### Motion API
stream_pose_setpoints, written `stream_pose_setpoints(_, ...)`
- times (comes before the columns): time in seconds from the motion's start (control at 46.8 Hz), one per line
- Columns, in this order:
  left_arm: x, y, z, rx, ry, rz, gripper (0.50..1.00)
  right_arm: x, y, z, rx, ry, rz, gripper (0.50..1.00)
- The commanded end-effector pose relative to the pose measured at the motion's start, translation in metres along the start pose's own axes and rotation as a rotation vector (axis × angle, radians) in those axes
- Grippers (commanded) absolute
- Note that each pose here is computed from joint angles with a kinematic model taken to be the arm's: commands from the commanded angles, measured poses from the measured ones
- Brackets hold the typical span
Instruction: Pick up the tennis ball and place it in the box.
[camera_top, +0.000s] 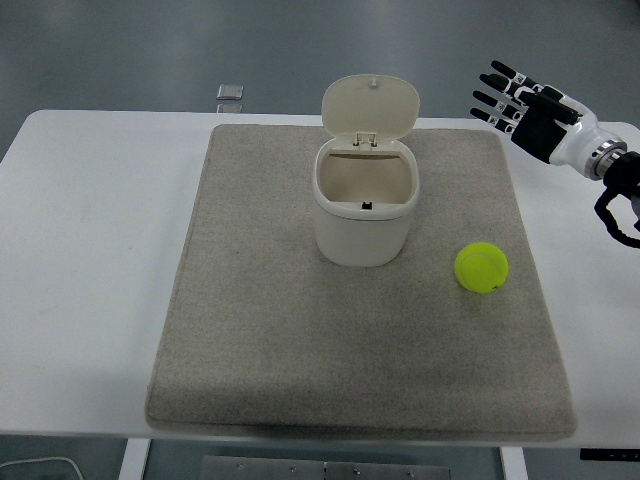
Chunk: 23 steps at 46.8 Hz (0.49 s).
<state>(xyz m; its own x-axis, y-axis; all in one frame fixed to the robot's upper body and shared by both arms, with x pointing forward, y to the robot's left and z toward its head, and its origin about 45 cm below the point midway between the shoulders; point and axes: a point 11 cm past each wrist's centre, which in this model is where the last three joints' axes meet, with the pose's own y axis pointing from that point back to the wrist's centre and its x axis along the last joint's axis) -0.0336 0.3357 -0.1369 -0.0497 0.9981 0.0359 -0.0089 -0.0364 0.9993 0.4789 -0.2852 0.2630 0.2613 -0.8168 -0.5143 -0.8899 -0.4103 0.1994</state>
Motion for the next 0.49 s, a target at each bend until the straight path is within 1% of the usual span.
stream_pose_setpoints(0.0,0.001,0.0001,-0.0026,0.004,0.001,0.003,0.992,0.0003,0.0002,0.0005,-0.002,0.003,0.0,0.919)
stream_pose_setpoints(0.299,0.0042,0.0004,-0.0029,0.005,0.001,0.012,0.992,-0.0012,0.0002,-0.0022,0.004,0.013,-0.008,0.919)
stream_pose_setpoints(0.47,0.0035,0.0002,0.0009,-0.001,-0.001,0.01,0.992,0.003,0.0031,-0.0065,0.009,0.021,0.001,0.919)
